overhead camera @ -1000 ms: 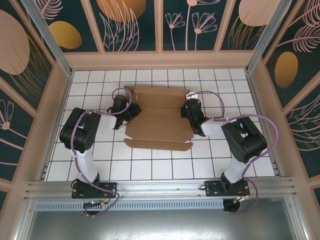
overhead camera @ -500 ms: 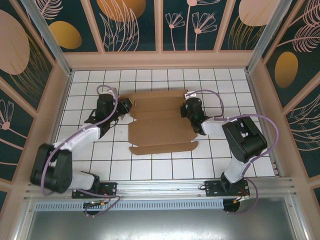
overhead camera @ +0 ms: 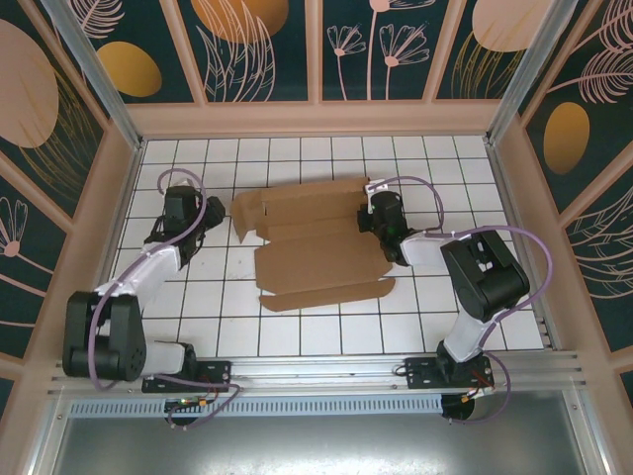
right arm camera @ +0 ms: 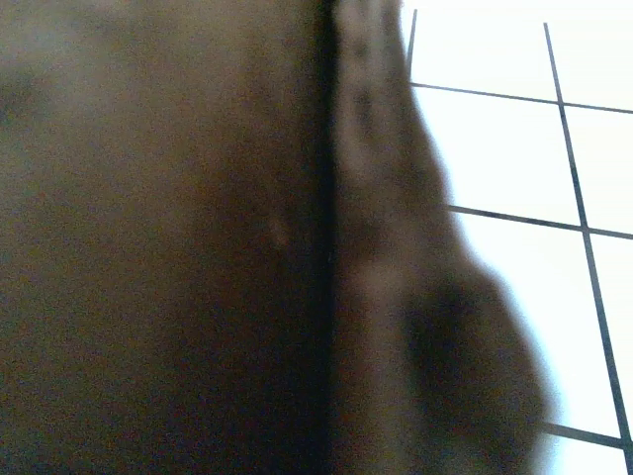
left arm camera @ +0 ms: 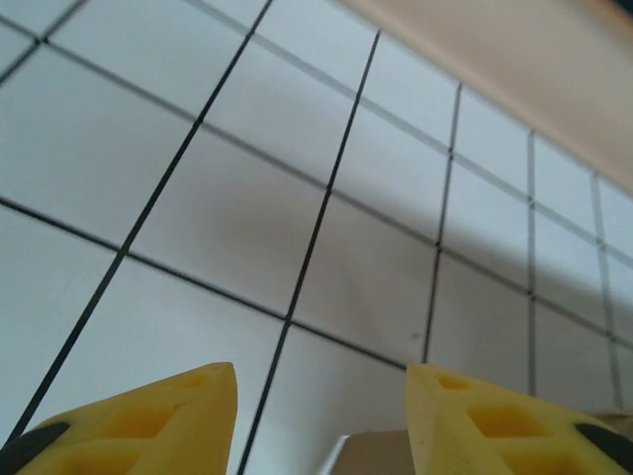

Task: Fold the paper box

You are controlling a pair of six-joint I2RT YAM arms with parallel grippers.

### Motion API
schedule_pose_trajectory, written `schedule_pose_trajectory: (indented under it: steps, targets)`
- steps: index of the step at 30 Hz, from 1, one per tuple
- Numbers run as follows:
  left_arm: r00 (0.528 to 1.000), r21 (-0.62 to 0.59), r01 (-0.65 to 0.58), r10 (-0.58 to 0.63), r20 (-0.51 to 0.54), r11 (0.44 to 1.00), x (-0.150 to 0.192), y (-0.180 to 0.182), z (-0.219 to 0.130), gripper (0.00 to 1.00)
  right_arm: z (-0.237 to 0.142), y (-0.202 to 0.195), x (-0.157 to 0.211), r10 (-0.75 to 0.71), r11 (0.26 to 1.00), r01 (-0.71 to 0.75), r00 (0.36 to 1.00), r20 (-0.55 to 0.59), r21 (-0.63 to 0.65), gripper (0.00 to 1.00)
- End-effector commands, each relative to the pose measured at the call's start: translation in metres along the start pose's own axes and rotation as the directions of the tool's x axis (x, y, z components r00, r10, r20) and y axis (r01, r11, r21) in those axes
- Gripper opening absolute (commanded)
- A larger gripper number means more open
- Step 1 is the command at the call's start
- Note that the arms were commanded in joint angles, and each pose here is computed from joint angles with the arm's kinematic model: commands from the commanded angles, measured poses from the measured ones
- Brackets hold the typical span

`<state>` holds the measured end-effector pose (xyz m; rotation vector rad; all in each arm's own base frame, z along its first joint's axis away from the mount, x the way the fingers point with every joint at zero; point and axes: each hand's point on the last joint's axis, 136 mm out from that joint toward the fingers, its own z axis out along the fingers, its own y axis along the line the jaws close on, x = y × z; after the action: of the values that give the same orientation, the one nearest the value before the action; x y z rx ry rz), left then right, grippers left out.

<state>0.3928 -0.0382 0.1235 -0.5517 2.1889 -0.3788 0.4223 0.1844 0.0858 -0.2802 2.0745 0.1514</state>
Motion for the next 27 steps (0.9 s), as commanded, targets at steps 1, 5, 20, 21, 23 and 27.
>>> schedule_pose_trajectory:
  steps: [1, 5, 20, 21, 23, 27]
  targets:
    - [0.991, 0.083, -0.016, 0.027, -0.134, 0.996, 0.025, -0.011, 0.016, 0.45, 0.003, 0.008, 0.011, -0.014, 0.998, 0.011, 0.998, -0.054, -0.054, 0.0]
    - [0.99, 0.165, -0.045, 0.065, -0.123, 0.985, 0.027, -0.023, 0.022, 0.45, 0.004, 0.011, 0.013, -0.016, 0.998, 0.012, 0.998, -0.059, -0.069, 0.0]
    - [0.971, 0.318, -0.106, 0.167, -0.172, 0.942, 0.065, -0.053, -0.008, 0.49, 0.008, 0.012, 0.015, -0.002, 0.997, -0.004, 0.997, -0.08, -0.073, 0.0]
    - [0.969, 0.317, -0.11, 0.172, -0.175, 0.942, 0.065, -0.054, -0.007, 0.49, 0.008, 0.012, 0.015, 0.0, 0.997, -0.005, 0.997, -0.08, -0.071, 0.0]
    - [0.966, 0.323, -0.119, 0.184, -0.18, 0.939, 0.066, -0.059, -0.008, 0.49, 0.008, 0.012, 0.015, 0.001, 0.997, -0.007, 0.997, -0.083, -0.072, 0.0]
    - [0.96, 0.346, -0.148, 0.219, -0.176, 0.927, 0.069, -0.067, -0.009, 0.51, 0.007, 0.013, 0.014, 0.004, 0.997, -0.01, 0.997, -0.082, -0.079, 0.0]
